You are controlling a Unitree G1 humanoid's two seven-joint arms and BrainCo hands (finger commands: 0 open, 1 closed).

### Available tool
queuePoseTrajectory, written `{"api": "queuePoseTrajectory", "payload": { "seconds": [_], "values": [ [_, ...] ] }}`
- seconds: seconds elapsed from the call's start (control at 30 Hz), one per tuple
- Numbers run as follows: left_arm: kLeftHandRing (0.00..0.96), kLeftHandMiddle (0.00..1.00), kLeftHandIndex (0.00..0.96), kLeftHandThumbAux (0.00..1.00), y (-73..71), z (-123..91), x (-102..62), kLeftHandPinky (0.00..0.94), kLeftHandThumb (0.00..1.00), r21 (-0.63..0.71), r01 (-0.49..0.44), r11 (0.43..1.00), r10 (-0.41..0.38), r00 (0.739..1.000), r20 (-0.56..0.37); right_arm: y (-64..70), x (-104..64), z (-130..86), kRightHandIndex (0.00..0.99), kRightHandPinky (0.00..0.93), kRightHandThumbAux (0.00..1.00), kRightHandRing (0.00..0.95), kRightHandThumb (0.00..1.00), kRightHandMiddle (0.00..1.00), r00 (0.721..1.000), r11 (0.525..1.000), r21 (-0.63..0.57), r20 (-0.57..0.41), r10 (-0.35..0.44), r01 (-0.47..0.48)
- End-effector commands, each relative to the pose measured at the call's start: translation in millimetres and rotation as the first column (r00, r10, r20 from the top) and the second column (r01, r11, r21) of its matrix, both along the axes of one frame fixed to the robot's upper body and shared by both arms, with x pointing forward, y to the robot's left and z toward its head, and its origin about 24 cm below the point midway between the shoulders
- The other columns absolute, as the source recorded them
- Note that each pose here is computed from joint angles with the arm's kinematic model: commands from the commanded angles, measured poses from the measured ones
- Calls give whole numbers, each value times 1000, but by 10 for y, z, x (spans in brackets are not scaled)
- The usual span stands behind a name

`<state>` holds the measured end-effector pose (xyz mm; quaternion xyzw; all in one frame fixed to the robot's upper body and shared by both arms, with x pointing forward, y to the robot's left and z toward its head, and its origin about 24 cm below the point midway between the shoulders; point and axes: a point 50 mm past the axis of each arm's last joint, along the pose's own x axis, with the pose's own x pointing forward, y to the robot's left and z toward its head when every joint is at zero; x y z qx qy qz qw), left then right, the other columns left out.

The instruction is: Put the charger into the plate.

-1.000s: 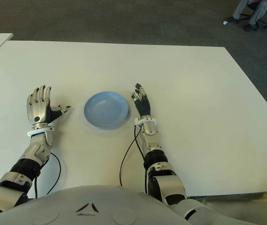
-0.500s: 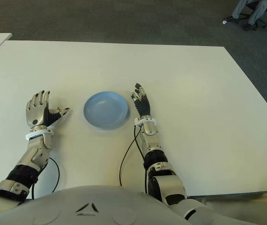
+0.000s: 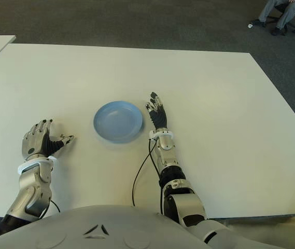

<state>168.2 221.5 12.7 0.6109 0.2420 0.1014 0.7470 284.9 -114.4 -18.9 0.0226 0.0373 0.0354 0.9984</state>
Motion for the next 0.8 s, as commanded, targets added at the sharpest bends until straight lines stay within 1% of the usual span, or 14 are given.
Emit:
{"api": "queuePoseTrajectory", "payload": {
  "seconds": [0.03, 0.23, 0.47, 0.63, 0.8],
  "values": [
    [0, 0, 0, 390, -29, 35, -8, 49, 132, -20, -26, 999, 25, 999, -45, -11, -62, -122, 39, 27, 513, 29, 0, 44, 998, 1000, -1, -66, -1, 1],
    [10, 1, 0, 378, -18, 48, -30, 79, 111, -19, -52, 998, 50, 995, -88, -15, -63, -123, 36, 26, 512, 26, 0, 41, 998, 1000, 0, -66, 1, -1],
    [57, 35, 0, 345, -16, 67, -72, 140, 105, -17, -65, 998, 63, 993, -101, -29, -67, -132, 29, 23, 517, 24, 0, 40, 997, 1000, 4, -71, -4, 4],
    [72, 48, 0, 332, -13, 87, -118, 145, 115, -21, -72, 997, 69, 992, -104, -28, -69, -139, 25, 25, 521, 22, 0, 39, 997, 1000, 10, -73, -7, 8],
    [64, 40, 0, 333, -15, 115, -154, 135, 127, -30, -84, 996, 80, 991, -111, -35, -70, -148, 26, 41, 523, 27, 0, 46, 997, 1000, 25, -79, -10, 12]
  ]
}}
